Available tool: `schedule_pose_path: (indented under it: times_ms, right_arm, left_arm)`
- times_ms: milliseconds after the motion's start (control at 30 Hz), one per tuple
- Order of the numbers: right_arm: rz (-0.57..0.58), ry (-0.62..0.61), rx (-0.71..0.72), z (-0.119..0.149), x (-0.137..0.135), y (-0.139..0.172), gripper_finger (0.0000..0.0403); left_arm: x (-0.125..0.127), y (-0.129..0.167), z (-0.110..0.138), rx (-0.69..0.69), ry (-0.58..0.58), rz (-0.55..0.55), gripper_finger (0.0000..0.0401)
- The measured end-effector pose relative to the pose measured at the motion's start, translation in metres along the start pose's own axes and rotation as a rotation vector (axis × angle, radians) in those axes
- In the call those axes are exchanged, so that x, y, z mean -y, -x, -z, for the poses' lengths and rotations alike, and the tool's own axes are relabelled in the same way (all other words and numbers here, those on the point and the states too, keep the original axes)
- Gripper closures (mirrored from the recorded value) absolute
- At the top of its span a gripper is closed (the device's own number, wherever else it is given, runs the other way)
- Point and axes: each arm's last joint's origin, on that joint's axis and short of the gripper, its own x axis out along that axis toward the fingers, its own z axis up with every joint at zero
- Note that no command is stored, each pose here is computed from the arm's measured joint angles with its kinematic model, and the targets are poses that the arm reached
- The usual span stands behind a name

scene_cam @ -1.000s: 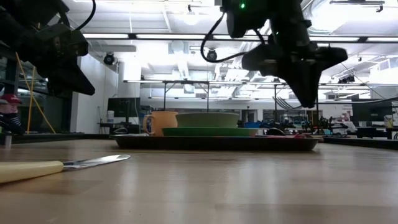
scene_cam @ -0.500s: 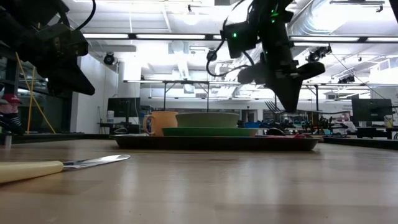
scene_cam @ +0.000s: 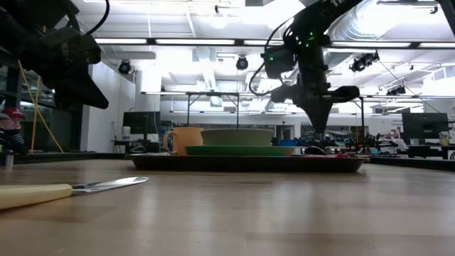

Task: Set up tray
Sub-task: Put the blue fork on top of the red napkin

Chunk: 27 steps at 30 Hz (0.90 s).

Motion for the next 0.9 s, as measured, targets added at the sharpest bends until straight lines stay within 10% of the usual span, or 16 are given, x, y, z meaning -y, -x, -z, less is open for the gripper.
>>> schedule_pose_path:
  times_ms: [900]
  right_arm:
    - [-0.187, -0.064, 0.104, -0.044, 0.010, 0.003, 0.0401]
  left_arm:
    - [0.000, 0.000, 0.000, 0.004, 0.001, -0.006, 0.0325]
